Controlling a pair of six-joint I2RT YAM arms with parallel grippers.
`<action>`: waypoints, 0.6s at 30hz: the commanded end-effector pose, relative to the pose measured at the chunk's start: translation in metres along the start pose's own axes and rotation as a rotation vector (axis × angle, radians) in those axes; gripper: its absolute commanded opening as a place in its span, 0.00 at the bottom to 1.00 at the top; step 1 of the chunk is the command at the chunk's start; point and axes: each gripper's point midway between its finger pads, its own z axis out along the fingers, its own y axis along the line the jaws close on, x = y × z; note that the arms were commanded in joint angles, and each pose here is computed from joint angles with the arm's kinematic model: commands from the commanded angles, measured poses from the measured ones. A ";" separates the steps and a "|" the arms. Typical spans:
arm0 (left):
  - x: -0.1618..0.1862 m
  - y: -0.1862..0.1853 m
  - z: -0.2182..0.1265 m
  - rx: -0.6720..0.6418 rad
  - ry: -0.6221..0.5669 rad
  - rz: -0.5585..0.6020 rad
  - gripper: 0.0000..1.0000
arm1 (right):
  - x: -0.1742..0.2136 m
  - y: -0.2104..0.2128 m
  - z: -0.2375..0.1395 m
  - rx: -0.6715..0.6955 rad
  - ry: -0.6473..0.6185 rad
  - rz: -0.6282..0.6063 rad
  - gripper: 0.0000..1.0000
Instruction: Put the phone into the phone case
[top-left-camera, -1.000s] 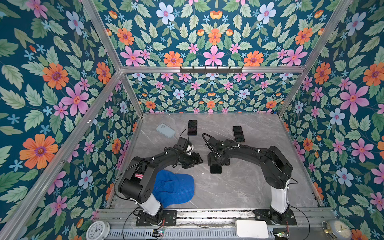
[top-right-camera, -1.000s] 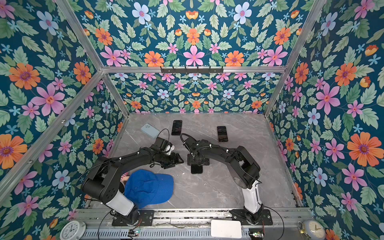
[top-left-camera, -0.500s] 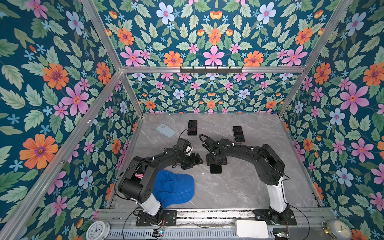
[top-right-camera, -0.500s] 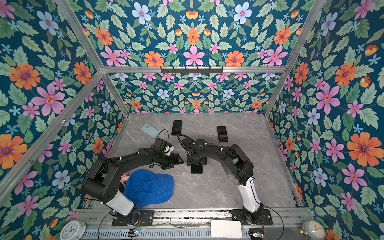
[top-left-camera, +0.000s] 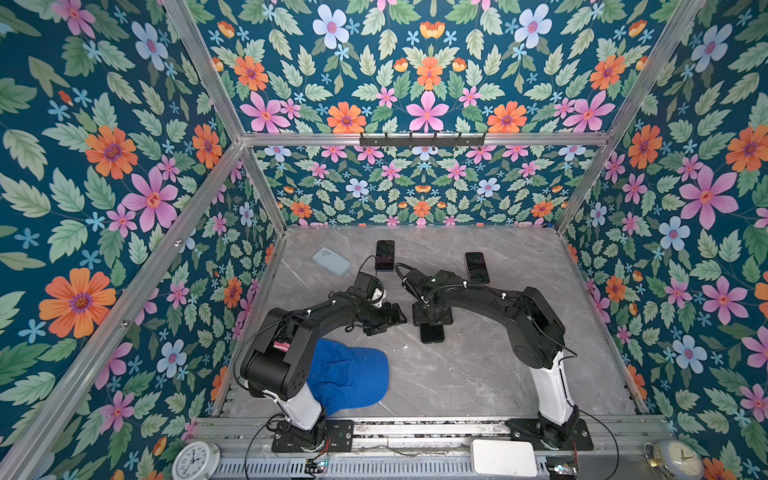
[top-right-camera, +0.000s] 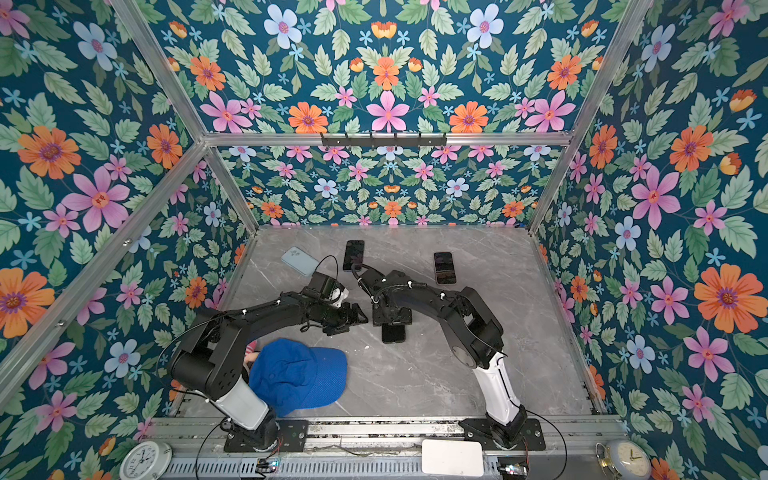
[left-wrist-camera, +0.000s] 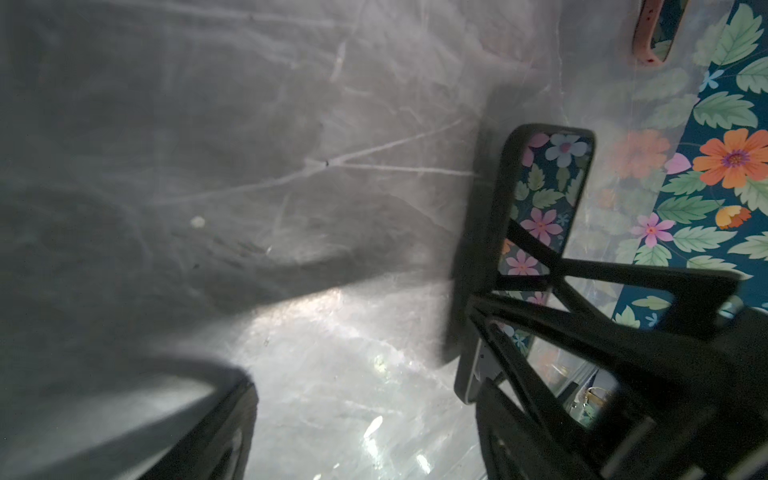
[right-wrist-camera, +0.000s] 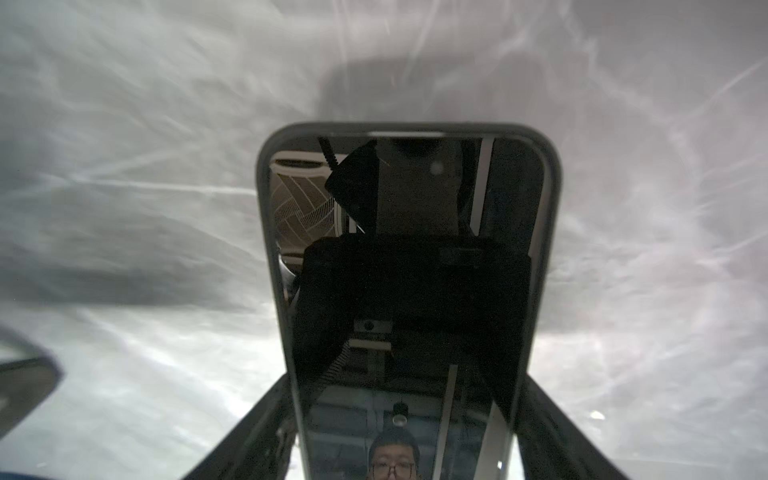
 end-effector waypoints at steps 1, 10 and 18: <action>-0.009 -0.005 -0.002 -0.011 -0.002 0.016 0.84 | -0.019 -0.017 -0.016 0.050 -0.050 -0.038 0.64; -0.056 -0.029 0.006 0.007 -0.031 0.042 0.83 | -0.103 -0.067 -0.023 -0.005 -0.141 0.000 0.59; -0.087 -0.038 0.017 0.008 -0.036 0.047 0.83 | -0.148 -0.096 -0.005 -0.009 -0.152 -0.005 0.56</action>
